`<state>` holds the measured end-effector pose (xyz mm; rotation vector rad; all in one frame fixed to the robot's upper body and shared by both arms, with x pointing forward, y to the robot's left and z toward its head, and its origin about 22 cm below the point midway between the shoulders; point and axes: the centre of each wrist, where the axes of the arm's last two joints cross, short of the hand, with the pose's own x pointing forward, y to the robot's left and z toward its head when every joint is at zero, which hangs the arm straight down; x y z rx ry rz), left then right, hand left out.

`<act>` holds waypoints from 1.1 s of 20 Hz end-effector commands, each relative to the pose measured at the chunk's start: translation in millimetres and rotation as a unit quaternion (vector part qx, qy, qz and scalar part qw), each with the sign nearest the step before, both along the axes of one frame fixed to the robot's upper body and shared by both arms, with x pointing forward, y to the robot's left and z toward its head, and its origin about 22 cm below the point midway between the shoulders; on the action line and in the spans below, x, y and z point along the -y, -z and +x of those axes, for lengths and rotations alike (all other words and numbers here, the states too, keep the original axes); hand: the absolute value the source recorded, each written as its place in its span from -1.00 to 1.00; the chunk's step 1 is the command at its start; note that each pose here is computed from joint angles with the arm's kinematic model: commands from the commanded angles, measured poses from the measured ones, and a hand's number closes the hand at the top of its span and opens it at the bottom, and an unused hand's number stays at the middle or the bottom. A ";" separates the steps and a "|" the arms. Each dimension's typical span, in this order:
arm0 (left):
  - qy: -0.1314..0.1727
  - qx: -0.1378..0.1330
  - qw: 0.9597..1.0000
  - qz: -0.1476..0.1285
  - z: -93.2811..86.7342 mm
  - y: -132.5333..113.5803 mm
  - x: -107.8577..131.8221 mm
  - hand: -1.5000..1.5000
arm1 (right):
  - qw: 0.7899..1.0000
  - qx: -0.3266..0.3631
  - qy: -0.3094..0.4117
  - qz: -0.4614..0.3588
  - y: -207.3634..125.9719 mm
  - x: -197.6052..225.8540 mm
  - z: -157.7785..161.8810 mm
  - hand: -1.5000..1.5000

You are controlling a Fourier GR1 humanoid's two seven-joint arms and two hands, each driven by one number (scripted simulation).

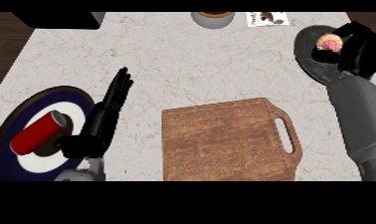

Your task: Pick the cupcake from the cutting board and place it in the pan

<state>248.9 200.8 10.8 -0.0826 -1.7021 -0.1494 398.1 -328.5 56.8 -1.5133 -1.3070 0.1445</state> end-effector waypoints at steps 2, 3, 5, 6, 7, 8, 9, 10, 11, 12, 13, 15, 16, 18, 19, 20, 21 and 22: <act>0.004 0.000 1.000 0.006 2.3 3.3 -7.0 0.00 | 0.998 0.056 0.041 0.005 1.8 49.2 -6.7 1.00; 0.003 0.017 1.000 -0.005 -3.5 -0.3 13.2 0.00 | 0.997 0.058 0.054 0.008 -3.8 56.2 -4.2 1.00; 0.004 0.025 1.000 -0.005 4.5 -1.5 13.9 0.00 | 0.997 0.066 0.042 0.009 -10.4 71.0 -6.1 1.00; 0.005 0.008 1.000 -0.001 -2.3 2.7 13.2 0.00 | 0.997 0.061 0.042 0.014 -13.4 77.4 -6.2 1.00; 0.015 0.014 1.000 -0.002 0.8 0.6 19.8 0.00 | 0.997 0.062 0.048 0.014 -5.3 63.0 0.1 1.00; 0.016 0.007 1.000 -0.002 1.2 2.0 23.0 0.00 | 0.997 0.062 0.052 0.006 9.7 73.9 -13.0 1.00; 0.015 0.008 1.000 -0.010 10.6 -6.4 22.2 0.00 | 0.998 0.052 0.045 0.011 -20.2 99.3 -12.8 1.00; 0.021 0.012 1.000 -0.003 9.4 -2.9 19.8 0.00 | 0.997 0.062 0.050 0.008 -19.2 87.1 -4.6 1.00; 0.018 0.004 1.000 -0.008 2.0 1.4 18.0 0.00 | 0.997 0.064 0.049 -0.004 5.1 93.5 -20.2 1.00; 0.025 0.010 1.000 -0.002 2.6 0.4 13.2 0.00 | 0.995 -0.023 0.050 0.078 -7.0 101.1 -15.9 1.00; 0.029 0.010 1.000 0.004 4.5 0.1 20.6 0.00 | 0.990 -0.059 0.061 0.111 0.7 104.7 -20.8 -1.00; 0.027 0.017 0.999 -0.005 6.9 -4.4 16.1 0.00 | 0.983 -0.162 0.026 0.088 22.4 110.0 -35.1 -1.00; 0.032 0.017 0.999 -0.003 9.5 -6.7 21.8 0.00 | 0.981 -0.165 0.010 0.104 14.9 104.8 -27.2 -1.00; 0.029 0.004 1.000 -0.004 3.6 1.5 13.7 0.00 | 0.971 -0.166 -0.032 0.166 11.5 102.5 -23.5 -1.00; 0.038 0.016 0.999 0.001 4.3 -6.2 22.1 0.00 | 0.971 -0.153 -0.026 0.184 17.3 98.0 -23.6 -1.00; 0.029 0.008 1.000 -0.004 2.4 0.8 14.7 0.00 | 0.968 -0.156 -0.042 0.191 15.6 96.8 -21.8 -1.00; 0.040 0.025 0.999 0.001 6.2 -9.3 17.0 0.00 | 0.969 -0.154 -0.047 0.185 5.5 103.4 -20.7 -1.00; 0.040 0.014 0.999 -0.008 0.4 -0.4 23.8 0.00 | 0.971 -0.136 -0.051 0.190 4.7 104.8 -21.3 -1.00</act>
